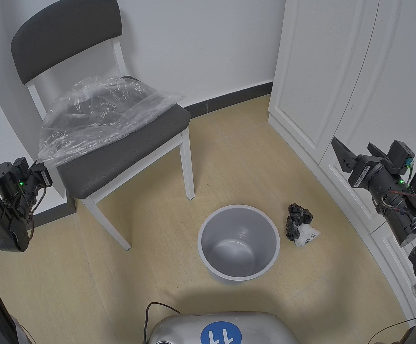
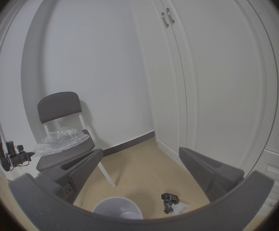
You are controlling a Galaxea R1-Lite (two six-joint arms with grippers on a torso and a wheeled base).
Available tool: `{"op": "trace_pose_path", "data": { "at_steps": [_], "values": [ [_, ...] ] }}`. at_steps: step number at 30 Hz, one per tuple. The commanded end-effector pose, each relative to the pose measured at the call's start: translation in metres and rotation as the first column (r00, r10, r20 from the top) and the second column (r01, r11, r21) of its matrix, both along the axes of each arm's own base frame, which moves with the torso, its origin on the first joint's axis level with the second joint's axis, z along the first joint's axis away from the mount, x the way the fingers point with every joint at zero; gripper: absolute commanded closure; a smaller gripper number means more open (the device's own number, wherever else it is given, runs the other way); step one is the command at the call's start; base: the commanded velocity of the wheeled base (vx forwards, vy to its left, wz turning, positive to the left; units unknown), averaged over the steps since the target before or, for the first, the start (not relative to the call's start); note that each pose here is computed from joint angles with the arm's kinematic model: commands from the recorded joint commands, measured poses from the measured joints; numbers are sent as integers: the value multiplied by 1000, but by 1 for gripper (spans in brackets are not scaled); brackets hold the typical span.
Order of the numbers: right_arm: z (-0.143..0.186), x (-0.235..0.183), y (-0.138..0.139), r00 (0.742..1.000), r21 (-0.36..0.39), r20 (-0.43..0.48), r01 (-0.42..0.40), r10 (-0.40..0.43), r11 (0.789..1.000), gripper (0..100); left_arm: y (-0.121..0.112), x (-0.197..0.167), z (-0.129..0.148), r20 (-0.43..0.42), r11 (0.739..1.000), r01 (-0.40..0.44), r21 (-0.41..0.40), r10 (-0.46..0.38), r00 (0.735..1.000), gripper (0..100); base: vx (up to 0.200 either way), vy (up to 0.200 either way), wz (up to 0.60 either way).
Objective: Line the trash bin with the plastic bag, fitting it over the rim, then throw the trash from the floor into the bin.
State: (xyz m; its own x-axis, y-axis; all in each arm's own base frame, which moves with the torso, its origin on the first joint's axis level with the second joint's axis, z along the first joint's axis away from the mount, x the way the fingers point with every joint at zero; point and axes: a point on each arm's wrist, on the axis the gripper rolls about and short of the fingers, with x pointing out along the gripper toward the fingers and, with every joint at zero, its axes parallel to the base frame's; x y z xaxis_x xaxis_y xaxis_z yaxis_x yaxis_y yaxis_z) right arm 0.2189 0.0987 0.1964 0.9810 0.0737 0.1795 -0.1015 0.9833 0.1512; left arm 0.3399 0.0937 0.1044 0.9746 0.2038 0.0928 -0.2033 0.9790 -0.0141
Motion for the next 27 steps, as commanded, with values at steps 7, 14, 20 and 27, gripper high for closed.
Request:
{"op": "trace_pose_path", "data": {
  "at_steps": [7,14,20,27],
  "values": [
    [-18,7,22,998,8,0,-58,58,998,0,-16,-34,34,69,984,173,-45,-170,983,100,0,0,0],
    [-25,7,20,999,-14,-25,-47,47,999,0,-33,-45,55,121,974,223,-27,-218,968,100,0,0,0],
    [-37,1,19,997,-95,-65,-52,46,994,0,-53,-46,83,198,958,288,16,-285,938,100,0,0,0],
    [-31,1,23,998,-105,-67,-28,21,994,0,-67,-60,102,173,945,327,-1,-322,931,100,0,0,0]
  ]
}}
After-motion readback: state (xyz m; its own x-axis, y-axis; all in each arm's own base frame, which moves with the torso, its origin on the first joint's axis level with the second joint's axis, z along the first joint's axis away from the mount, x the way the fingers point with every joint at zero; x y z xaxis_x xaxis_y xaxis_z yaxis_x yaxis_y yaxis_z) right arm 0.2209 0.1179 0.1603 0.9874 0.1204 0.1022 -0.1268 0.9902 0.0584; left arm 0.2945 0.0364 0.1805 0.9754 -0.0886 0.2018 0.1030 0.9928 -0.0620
